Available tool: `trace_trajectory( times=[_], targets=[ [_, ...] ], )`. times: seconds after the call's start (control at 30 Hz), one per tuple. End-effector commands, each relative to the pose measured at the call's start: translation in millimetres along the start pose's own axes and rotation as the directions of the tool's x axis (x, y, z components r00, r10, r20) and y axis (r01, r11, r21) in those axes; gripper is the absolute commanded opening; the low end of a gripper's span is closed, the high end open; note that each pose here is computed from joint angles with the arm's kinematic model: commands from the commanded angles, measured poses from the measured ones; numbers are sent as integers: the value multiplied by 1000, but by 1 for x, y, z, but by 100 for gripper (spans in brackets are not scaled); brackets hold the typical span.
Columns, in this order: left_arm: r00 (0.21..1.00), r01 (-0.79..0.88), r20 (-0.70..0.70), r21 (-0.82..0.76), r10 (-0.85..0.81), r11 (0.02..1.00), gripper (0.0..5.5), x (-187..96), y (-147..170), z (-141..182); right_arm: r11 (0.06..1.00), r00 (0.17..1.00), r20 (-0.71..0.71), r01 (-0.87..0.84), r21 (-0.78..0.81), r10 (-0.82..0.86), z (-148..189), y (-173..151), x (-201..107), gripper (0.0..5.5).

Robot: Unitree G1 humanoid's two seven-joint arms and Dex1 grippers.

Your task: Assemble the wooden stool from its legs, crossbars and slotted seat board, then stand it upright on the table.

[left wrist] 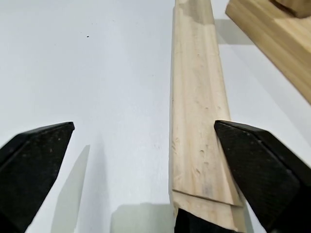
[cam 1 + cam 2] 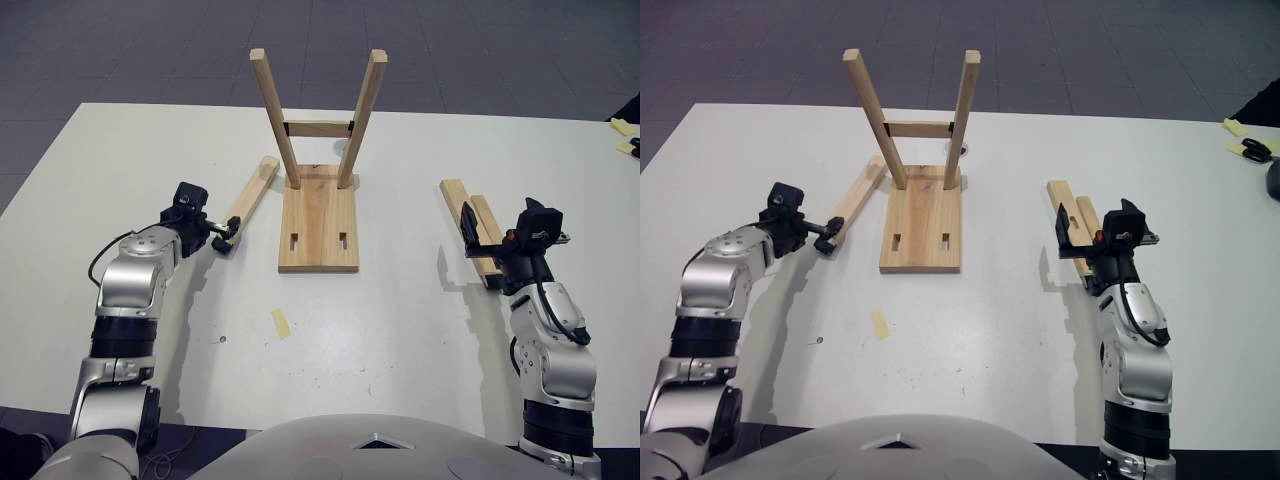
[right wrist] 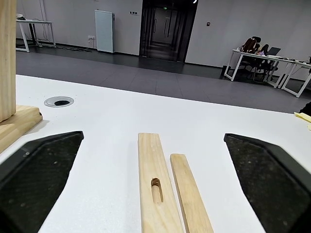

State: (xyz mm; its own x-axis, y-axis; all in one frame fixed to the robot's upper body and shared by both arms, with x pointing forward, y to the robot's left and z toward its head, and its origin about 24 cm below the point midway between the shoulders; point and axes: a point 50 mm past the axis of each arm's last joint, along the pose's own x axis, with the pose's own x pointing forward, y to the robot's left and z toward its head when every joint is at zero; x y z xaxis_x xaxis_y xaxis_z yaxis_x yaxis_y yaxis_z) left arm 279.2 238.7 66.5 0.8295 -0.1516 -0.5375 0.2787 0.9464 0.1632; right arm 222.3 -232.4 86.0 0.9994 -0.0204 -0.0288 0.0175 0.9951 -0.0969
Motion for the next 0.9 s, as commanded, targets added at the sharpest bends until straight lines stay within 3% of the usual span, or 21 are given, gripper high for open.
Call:
trace_trajectory(
  times=[0.03,0.2,0.3,0.6,0.9],
  targets=[
    [996,14,-84,-14,-15,1000,537,-4,-1,-15,1000,1000,-13,-1,4,1,-2,1,-4,540],
    [986,41,164,-46,-33,998,537,-4,1,40,1000,1000,-21,-23,3,23,-3,3,-3,540],
    [977,78,203,-52,-65,996,537,-9,-2,47,1000,999,-25,-28,0,28,-4,3,-3,540],
    [987,159,20,-6,-159,987,537,-8,-9,1,1000,999,-26,-19,1,19,-4,2,-2,540],
    [985,158,-76,0,-158,987,378,-7,-4,-27,1000,1000,-26,-18,-1,18,-3,1,-3,540]
  ],
)
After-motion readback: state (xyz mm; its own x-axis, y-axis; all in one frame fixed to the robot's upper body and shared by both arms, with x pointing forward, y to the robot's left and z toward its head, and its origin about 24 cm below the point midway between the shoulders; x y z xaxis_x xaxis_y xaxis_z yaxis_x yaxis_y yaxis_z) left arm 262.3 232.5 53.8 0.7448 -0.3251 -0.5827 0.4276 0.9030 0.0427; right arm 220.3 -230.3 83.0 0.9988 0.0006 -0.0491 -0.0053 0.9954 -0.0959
